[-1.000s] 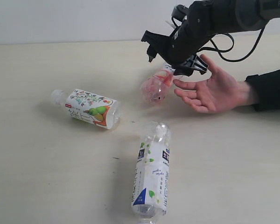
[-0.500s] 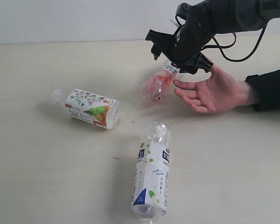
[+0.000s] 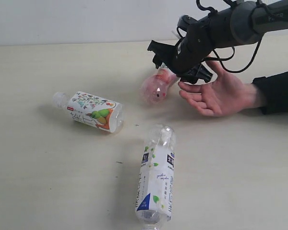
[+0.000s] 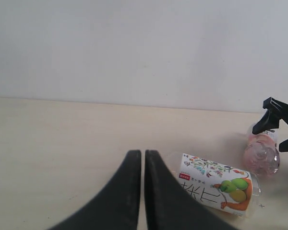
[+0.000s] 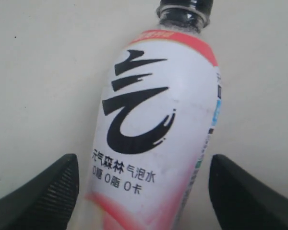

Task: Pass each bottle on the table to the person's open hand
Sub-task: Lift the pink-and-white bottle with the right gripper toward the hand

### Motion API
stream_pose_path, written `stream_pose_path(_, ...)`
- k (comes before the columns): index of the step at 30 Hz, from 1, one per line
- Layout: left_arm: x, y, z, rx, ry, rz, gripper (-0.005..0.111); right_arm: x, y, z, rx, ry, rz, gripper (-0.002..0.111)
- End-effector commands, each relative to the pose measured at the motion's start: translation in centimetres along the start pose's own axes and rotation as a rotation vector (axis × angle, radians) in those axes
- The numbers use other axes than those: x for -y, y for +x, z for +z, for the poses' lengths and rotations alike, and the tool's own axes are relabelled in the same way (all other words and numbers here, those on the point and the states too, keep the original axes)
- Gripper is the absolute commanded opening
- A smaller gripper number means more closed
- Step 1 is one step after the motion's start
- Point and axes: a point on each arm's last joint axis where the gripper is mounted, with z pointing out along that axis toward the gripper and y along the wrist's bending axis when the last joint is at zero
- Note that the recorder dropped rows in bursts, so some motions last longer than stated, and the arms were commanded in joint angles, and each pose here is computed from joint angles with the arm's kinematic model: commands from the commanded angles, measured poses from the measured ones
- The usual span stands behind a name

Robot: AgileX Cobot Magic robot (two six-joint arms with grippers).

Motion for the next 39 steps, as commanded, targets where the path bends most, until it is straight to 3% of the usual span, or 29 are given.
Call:
stream_pose_path(1, 0.0, 0.1, 0.0, 0.006, 0.003, 0.0, 0.005, -0.1, -0.1, 0.2, 0.014, -0.016, -0.01, 0.072)
stream_pose_path(18, 0.0, 0.1, 0.0, 0.006, 0.003, 0.0, 0.005, -0.1, 0.2, 1.7, 0.032, -0.065, 0.013, 0.07)
stream_pose_path(21, 0.0, 0.1, 0.0, 0.006, 0.003, 0.0, 0.005, -0.1, 0.2, 1.6, 0.034, -0.069, 0.013, 0.062)
stream_pose_path(26, 0.0, 0.1, 0.0, 0.006, 0.003, 0.0, 0.005, -0.1, 0.2, 1.6, 0.035, -0.07, 0.013, 0.034)
stream_pose_path(30, 0.0, 0.1, 0.0, 0.006, 0.003, 0.0, 0.005, -0.5, 0.3, 1.4, 0.044, -0.087, -0.023, 0.0)
stream_pose_path(33, 0.0, 0.1, 0.0, 0.006, 0.003, 0.0, 0.005, -1.7, -0.7, -0.2, 0.1, -0.161, -0.061, 0.0)
stream_pose_path(36, 0.0, 0.1, 0.0, 0.006, 0.003, 0.0, 0.005, -4.0, -2.8, -5.1, 0.203, -0.272, -0.106, 0.0)
stream_pose_path(39, 0.0, 0.1, 0.0, 0.006, 0.003, 0.0, 0.005, -4.8, -4.2, -10.4, 0.247, -0.269, -0.147, 0.0)
